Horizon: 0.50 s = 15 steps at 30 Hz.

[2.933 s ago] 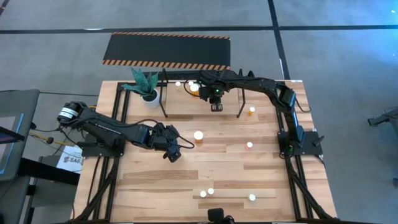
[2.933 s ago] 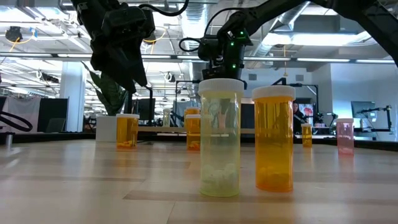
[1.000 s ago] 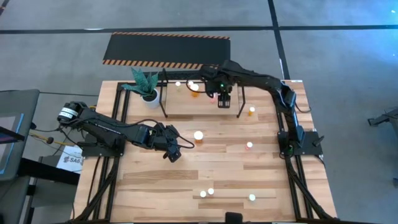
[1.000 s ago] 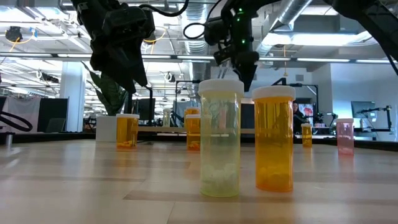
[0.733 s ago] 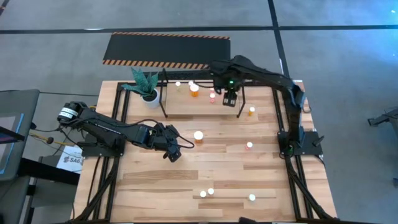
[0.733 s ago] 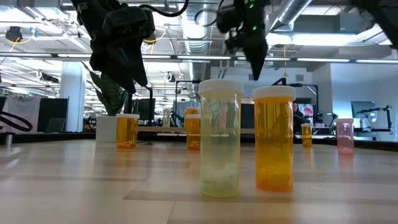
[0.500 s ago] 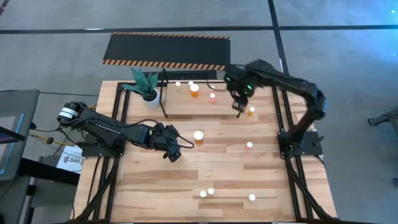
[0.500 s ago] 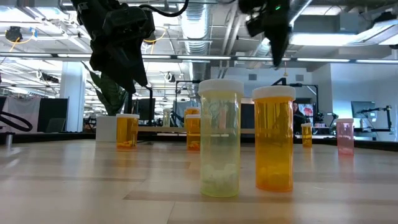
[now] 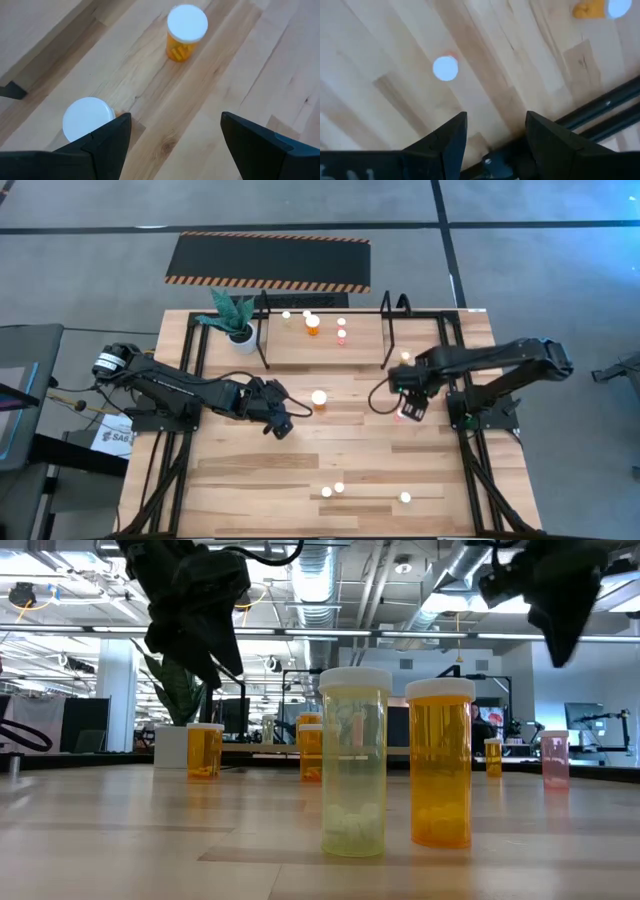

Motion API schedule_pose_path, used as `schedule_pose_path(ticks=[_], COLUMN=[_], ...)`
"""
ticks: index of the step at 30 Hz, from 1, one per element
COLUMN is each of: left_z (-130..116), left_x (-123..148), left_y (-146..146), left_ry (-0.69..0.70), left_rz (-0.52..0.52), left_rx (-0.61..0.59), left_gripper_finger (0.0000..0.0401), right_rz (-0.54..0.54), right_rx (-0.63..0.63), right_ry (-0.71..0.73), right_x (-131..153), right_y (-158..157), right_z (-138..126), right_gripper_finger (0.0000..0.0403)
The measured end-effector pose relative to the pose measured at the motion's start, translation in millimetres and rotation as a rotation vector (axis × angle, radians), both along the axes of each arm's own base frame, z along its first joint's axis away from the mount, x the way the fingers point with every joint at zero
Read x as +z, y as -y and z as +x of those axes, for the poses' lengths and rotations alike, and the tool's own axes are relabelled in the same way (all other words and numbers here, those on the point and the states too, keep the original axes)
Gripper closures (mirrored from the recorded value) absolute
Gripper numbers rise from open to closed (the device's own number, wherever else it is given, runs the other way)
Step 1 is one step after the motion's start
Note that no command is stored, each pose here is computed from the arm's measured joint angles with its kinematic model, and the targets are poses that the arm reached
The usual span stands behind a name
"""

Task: Pick and place medicine bottles onto shelf by color
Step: Adjust the big orange pill bottle on the shelf

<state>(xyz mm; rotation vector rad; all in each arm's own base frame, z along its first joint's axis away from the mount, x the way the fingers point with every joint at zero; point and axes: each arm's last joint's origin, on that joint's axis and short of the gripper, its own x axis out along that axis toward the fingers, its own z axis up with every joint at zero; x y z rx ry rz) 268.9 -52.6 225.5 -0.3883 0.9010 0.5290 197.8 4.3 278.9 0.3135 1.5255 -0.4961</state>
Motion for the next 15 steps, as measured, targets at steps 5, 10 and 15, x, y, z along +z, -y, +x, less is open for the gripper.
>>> schedule_pose_path(ticks=[5, 10, 15], left_z=[1, 1, 0], left_x=[0, 1, 1], left_y=[0, 0, 3], left_ry=[0.019, 0.027, 0.025], left_rz=[-0.002, -0.008, -0.012], left_rx=[0.035, 0.043, 0.032], left_gripper_finger=[0.0108, 0.0108, 0.0108], right_rz=[-0.043, -0.174, -0.163], right_rx=[0.012, 0.009, 0.0], right_ry=[-0.054, -0.119, -0.156], right_x=[-13, -22, -20], right_y=[-5, 12, 30], right_z=[9, 17, 12], right_gripper_finger=[0.0178, 0.0178, 0.0178])
